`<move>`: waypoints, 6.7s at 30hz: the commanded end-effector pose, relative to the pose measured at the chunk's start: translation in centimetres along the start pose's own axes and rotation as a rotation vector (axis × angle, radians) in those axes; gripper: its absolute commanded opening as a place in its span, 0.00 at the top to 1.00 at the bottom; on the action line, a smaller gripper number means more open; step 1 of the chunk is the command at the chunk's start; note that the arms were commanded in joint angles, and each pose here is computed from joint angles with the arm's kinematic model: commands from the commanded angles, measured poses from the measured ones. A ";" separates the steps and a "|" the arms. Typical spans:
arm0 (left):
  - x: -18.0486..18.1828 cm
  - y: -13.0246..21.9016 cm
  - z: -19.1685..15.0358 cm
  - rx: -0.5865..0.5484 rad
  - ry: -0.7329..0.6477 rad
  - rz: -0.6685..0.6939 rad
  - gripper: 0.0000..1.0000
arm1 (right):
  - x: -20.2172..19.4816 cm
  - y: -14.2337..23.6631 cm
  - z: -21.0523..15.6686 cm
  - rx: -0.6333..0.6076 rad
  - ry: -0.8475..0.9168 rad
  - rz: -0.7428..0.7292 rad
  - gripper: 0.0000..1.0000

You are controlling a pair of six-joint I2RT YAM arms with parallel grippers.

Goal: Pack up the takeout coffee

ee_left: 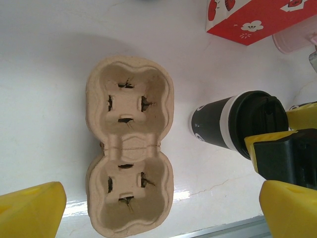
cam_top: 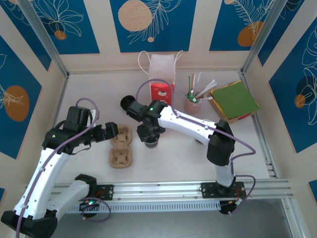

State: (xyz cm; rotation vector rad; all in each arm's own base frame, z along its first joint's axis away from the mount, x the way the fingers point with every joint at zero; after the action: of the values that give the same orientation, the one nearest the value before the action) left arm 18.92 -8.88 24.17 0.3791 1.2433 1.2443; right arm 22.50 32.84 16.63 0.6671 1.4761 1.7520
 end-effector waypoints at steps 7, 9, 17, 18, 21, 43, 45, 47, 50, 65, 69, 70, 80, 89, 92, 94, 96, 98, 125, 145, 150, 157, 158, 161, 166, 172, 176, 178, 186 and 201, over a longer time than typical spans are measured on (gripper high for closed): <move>0.2 -0.2 -0.3 0.008 -0.006 0.005 0.00 | 0.2 -0.7 -0.6 0.026 -0.004 0.006 0.34; 0.1 -0.2 -0.3 0.010 -0.008 0.004 0.00 | 0.3 -1.0 -0.6 0.030 -0.003 0.007 0.34; 0.2 -0.1 -0.4 0.010 -0.008 0.006 0.00 | 0.3 -1.6 -0.9 0.050 -0.001 0.003 0.32; 0.2 -0.2 -0.4 0.010 -0.008 0.005 0.00 | 0.3 -1.6 -1.0 0.051 0.000 0.003 0.31; 0.2 -0.1 -0.4 0.010 -0.007 0.004 0.00 | 0.3 -1.8 -1.1 0.056 -0.002 0.002 0.31; -2.5 -1.5 -0.8 0.075 0.064 -0.178 0.06 | -0.6 3.8 0.0 -0.081 -0.051 0.035 0.15; -2.9 -1.7 -0.8 0.089 0.076 -0.194 0.09 | -0.8 4.1 -0.1 -0.091 -0.068 0.052 0.15; -3.2 -2.1 -0.9 0.104 0.083 -0.210 0.12 | -0.9 4.3 -0.3 -0.104 -0.085 0.080 0.15; -3.9 -2.7 -1.0 0.118 0.097 -0.233 0.17 | -1.4 4.4 -0.6 -0.125 -0.116 0.134 0.16; -8.6 -8.6 -3.0 0.139 0.050 -0.165 0.32 | -5.9 3.4 -1.5 -0.157 -0.270 0.468 0.39; -9.2 -10.1 -4.1 0.162 0.023 -0.124 0.36 | -5.9 2.9 -1.8 -0.150 -0.271 0.520 0.39; -9.3 -10.4 -4.3 0.169 0.016 -0.119 0.39 | -5.7 2.8 -1.9 -0.146 -0.272 0.530 0.40; -9.3 -12.0 -4.8 0.209 -0.046 -0.075 0.43 | -5.2 0.7 -2.3 -0.115 -0.309 0.560 0.41; -9.5 -12.7 -4.7 0.217 -0.081 -0.069 0.43 | -4.4 -0.6 -3.1 -0.062 -0.303 0.558 0.43; -9.7 -12.9 -4.7 0.221 -0.084 -0.072 0.43 | -4.2 -1.0 -3.2 -0.049 -0.299 0.559 0.44; -9.6 -13.0 -4.8 0.225 -0.086 -0.068 0.44 | -4.1 -1.4 -3.3 -0.037 -0.297 0.558 0.45; -9.5 -13.2 -4.8 0.226 -0.087 -0.066 0.44 | -4.0 -1.9 -3.4 -0.023 -0.295 0.555 0.45; -9.5 -13.2 -4.8 0.227 -0.088 -0.067 0.44 | -4.0 -2.3 -3.6 -0.012 -0.295 0.549 0.46; -9.8 -14.4 -5.0 0.244 -0.100 -0.070 0.64 | -4.3 -0.3 -2.0 -0.086 -0.264 0.572 0.44; -8.4 -15.3 -5.8 0.280 -0.107 0.002 0.64 | -4.7 -4.1 -3.8 -0.003 -0.291 0.556 0.58; -7.6 -15.6 -6.1 0.293 -0.112 0.038 0.64 | -4.8 -5.6 -5.0 0.040 -0.310 0.537 0.60; -5.8 -16.2 -7.4 0.333 -0.111 0.100 0.65 | -4.9 -7.0 -6.1 0.086 -0.321 0.516 0.60; -5.6 -16.3 -7.5 0.337 -0.111 0.106 0.66 | -5.0 -7.0 -6.1 0.087 -0.322 0.514 0.60; -6.0 -15.6 -7.1 0.322 -0.111 0.090 0.68 | -5.1 -6.2 -5.6 0.067 -0.316 0.521 0.60; -7.8 -13.8 -5.2 0.258 -0.135 0.035 0.65 | -5.4 -4.0 -3.8 0.004 -0.297 0.530 0.59; -10.0 -12.8 -3.8 0.237 -0.139 -0.028 0.63 | -5.6 -1.7 -2.2 -0.051 -0.280 0.546 0.55; -10.5 -12.6 -2.7 0.221 -0.127 -0.058 0.62 | -6.0 -1.3 -1.4 -0.069 -0.283 0.549 0.54; -10.2 -12.9 -2.3 0.221 -0.126 -0.052 0.62 | -6.1 -1.5 -1.2 -0.068 -0.284 0.552 0.54; -10.4 -14.0 -2.1 0.252 -0.135 -0.068 0.62 | -6.0 -1.8 0.3 -0.072 -0.269 0.569 0.54; -7.1 -16.3 -4.1 0.315 -0.129 0.038 0.69 | -5.4 -4.1 -0.6 -0.008 -0.267 0.567 0.55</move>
State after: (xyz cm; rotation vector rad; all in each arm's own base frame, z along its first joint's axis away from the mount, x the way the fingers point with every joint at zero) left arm 25.43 -23.19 15.06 0.6454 1.3138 1.0214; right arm 26.99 28.76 14.56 1.3322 1.0851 2.0160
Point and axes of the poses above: each hand's point on the last joint's axis, 136 mm out from that joint toward the fingers, its own y axis back along the fingers, its own x axis along the line the jaws close on, z = x × y, the point moved 2 cm from there along y, back along the fingers, and after that the axes turned 10 degrees about y, right-handed, at the moved point
